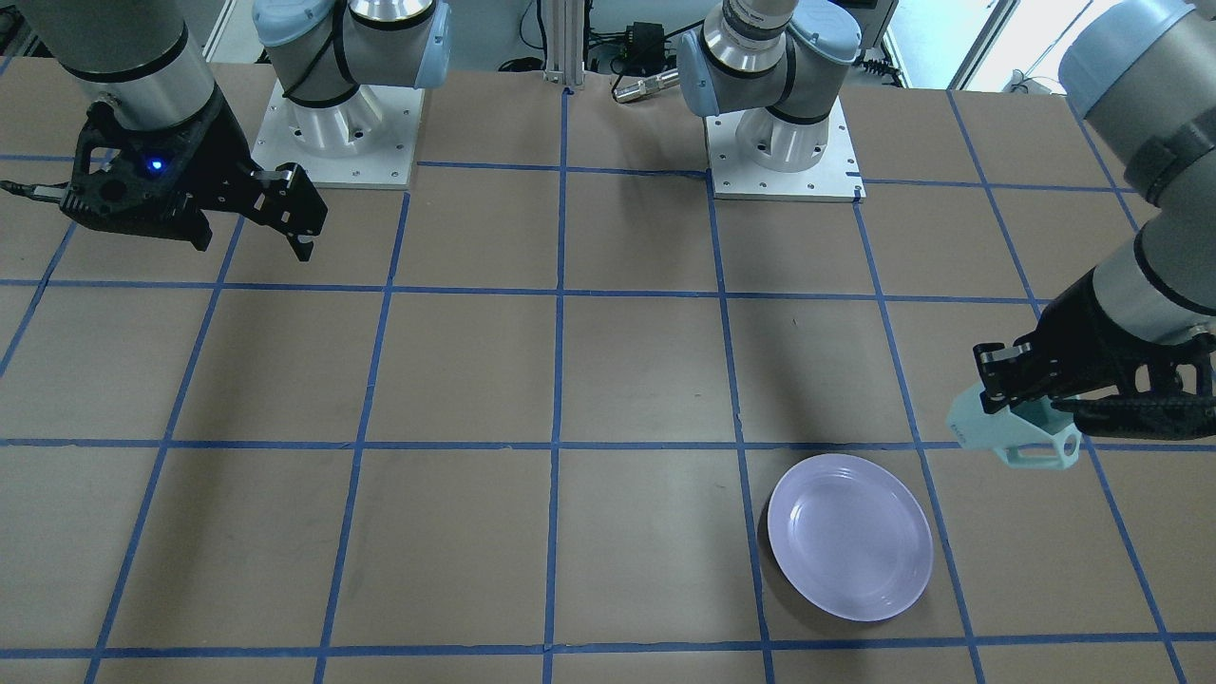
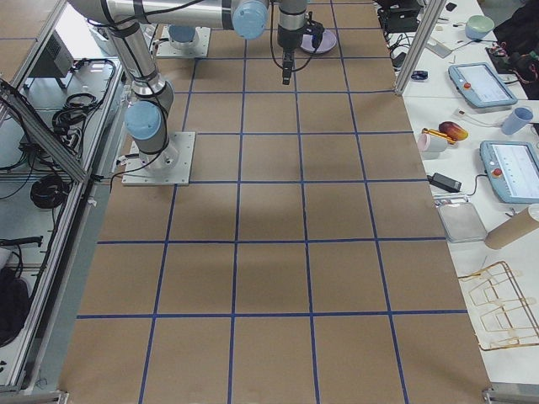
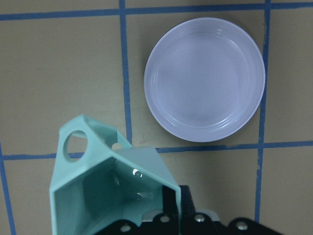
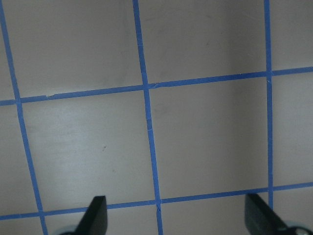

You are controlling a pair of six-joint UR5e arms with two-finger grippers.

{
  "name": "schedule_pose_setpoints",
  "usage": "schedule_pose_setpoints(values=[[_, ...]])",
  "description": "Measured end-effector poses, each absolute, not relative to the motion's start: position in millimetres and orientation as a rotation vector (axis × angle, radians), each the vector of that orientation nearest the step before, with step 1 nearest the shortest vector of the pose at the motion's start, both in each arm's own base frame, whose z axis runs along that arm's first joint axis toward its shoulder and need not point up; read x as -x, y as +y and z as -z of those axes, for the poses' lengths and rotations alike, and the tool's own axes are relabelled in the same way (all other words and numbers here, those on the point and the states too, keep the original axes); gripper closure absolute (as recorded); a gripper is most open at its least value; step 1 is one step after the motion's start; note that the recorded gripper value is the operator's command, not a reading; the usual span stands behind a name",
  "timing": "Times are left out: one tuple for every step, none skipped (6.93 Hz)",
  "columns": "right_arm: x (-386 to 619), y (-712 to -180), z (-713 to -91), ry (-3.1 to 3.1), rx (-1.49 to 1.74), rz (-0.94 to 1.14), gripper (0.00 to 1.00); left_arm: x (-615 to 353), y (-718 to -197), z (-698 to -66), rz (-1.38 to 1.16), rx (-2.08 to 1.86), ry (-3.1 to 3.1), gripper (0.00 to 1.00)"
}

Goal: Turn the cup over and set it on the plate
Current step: 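Carry the upright mug over the lavender plate and lower it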

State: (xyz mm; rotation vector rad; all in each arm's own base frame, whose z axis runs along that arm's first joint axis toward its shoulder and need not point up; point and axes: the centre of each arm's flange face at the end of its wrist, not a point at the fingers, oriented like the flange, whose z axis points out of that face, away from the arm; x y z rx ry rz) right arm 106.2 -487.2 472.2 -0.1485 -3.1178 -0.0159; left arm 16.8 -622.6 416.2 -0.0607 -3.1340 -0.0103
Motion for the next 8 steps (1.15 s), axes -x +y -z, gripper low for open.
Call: schedule_pose_setpoints(values=[[-106.2, -487.2, -472.2, -3.117, 0.148, 0.016, 0.0, -3.1, -626.6, -404.2, -0.01, 0.084, -3.137, 1.0], [-106.1, -487.2, -472.2, -3.117, 0.148, 0.016, 0.0, 12.1, -631.0, -390.2, -0.046, 0.124, -3.141, 1.0], [-106.1, -487.2, -472.2, -3.117, 0.148, 0.016, 0.0, 23.0, -634.7, -375.3, -0.063, 0.165, -3.139, 1.0], [-106.1, -487.2, -472.2, -3.117, 0.148, 0.016, 0.0, 29.6, -639.0, -361.6, -0.067, 0.238, -3.133, 1.0], [-106.1, -487.2, -472.2, -3.117, 0.148, 0.016, 0.0, 33.7, -642.9, -349.3, -0.058, 0.363, -3.119, 1.0], [-106.1, -487.2, -472.2, -3.117, 0.148, 0.016, 0.0, 35.5, -646.2, -337.3, -0.047, 0.493, -3.099, 1.0], [-106.1, -487.2, -472.2, -3.117, 0.148, 0.016, 0.0, 37.0, -648.4, -325.3, -0.045, 0.596, -3.079, 1.0], [-106.1, -487.2, -472.2, -3.117, 0.148, 0.016, 0.0, 39.7, -649.9, -312.2, -0.056, 0.695, -3.06, 1.0]])
